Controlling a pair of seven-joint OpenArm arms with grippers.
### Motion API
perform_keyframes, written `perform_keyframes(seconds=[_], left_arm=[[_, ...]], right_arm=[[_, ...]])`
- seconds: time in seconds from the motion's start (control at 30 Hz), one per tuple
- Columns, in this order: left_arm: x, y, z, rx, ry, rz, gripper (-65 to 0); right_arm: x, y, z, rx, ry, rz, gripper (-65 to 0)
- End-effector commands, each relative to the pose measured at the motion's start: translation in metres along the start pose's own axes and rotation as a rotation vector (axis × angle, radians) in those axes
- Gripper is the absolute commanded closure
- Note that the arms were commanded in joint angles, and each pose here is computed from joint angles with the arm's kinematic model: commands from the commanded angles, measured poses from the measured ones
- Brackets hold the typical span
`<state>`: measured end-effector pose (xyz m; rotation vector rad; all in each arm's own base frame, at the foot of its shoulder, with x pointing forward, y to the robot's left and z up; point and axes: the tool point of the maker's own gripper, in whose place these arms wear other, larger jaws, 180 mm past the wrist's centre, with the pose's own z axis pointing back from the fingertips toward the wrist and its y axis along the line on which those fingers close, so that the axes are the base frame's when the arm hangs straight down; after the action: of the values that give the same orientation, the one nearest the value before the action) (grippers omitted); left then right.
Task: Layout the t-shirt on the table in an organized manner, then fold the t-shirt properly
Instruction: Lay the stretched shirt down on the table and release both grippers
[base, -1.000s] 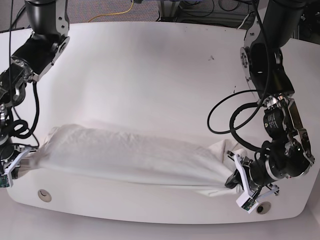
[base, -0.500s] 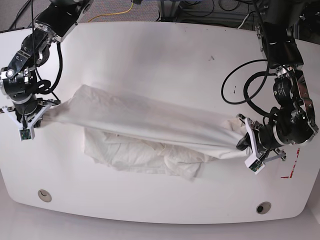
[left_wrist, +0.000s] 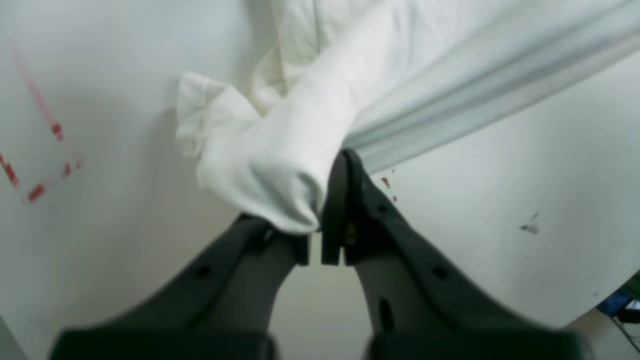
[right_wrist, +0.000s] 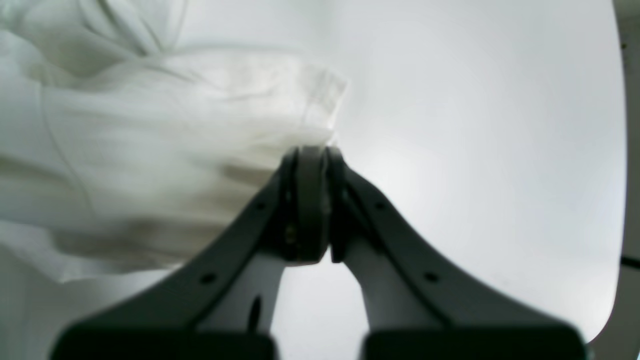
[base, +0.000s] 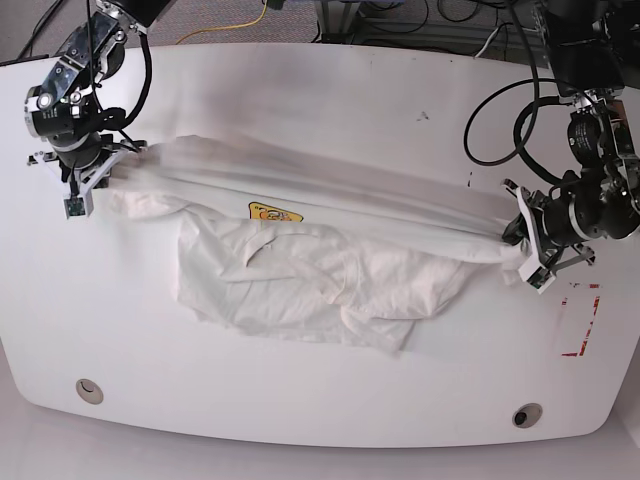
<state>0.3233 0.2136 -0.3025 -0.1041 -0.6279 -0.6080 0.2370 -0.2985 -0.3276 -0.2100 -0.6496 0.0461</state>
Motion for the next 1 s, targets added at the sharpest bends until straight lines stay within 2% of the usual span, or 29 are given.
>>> perform_keyframes(seconds=[0.0, 0.2, 0.77, 0.83, 0.97], left_arm=[[-0.002, 0.022, 0.015, 0.082, 0.014, -0.009, 0.0], [-0.013, 0.035, 0.024, 0.112, 0.053, -0.027, 0.0], [-0.033, 0.027, 0.019, 0.092, 0.1, -0.014, 0.0], [-0.034, 0.027, 0.02, 0.094, 0.103, -0.014, 0.0], [-0.037, 0.033, 0.024, 0.108, 0.117, -0.022, 0.0]], right_arm=[[-0.012, -0.018, 0.008, -0.068, 0.027, -0.011, 0.0], [-0.037, -0.014, 0.01, -0.059, 0.084, -0.022, 0.0], [-0.091, 0.022, 0.012, 0.018, 0.201, -0.08, -0.2], [-0.098, 0.028, 0.012, 0.026, 0.216, -0.095, -1.6], [-0.108, 0.034, 0.015, 0.036, 0.238, -0.106, -13.0]])
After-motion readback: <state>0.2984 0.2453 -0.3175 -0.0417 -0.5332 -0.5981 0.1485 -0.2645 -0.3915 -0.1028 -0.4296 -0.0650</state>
